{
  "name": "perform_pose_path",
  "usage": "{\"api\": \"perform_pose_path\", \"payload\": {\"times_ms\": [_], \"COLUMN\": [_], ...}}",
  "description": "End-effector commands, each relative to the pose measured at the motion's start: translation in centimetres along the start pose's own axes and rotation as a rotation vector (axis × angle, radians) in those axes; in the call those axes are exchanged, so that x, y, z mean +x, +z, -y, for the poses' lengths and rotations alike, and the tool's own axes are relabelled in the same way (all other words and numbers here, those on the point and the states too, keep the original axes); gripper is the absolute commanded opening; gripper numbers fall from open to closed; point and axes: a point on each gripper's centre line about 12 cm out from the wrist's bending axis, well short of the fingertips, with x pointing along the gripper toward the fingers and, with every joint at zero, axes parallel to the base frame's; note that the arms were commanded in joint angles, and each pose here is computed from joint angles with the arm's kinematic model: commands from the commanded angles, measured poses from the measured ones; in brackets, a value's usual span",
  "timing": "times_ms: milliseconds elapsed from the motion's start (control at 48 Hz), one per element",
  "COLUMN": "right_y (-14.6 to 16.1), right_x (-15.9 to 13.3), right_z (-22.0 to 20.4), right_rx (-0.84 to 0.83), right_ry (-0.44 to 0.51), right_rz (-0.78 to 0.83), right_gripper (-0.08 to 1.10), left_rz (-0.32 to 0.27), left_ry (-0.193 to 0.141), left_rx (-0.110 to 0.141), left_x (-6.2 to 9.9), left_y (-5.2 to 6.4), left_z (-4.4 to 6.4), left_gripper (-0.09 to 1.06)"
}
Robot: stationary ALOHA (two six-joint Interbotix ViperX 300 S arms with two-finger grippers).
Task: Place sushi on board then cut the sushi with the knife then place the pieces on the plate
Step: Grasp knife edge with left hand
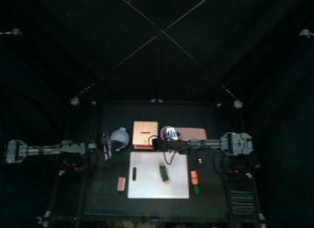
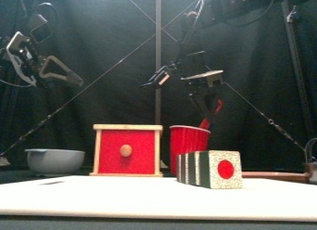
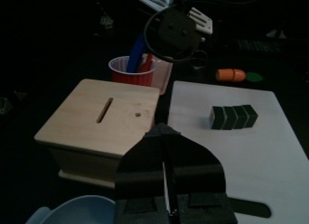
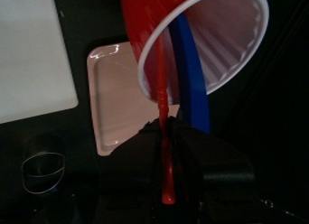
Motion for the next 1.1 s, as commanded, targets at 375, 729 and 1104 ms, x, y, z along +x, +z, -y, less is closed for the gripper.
{"api": "perform_pose_path", "payload": {"times_ms": [375,729,1104], "right_y": [0.1,0.7,0.9], "right_x": [-1.4,-2.7,-4.5], "right_z": [1.7,2.3,3.4], "right_rx": [0.047,0.024,0.063], "right_ry": [0.004,0.051,0.082], "right_rz": [0.039,0.037,0.054], "right_gripper": [0.52,0.5,0.5], "left_rz": [0.011,0.005,0.005], "left_ry": [0.003,0.009,0.012], "left_rx": [0.001,0.0,-0.001], "left_x": [0.1,0.0,0.0], "left_y": [0.3,0.1,0.1], "left_z": [-0.1,-0.2,-0.3], "left_gripper": [-0.01,-0.01,-0.01]}}
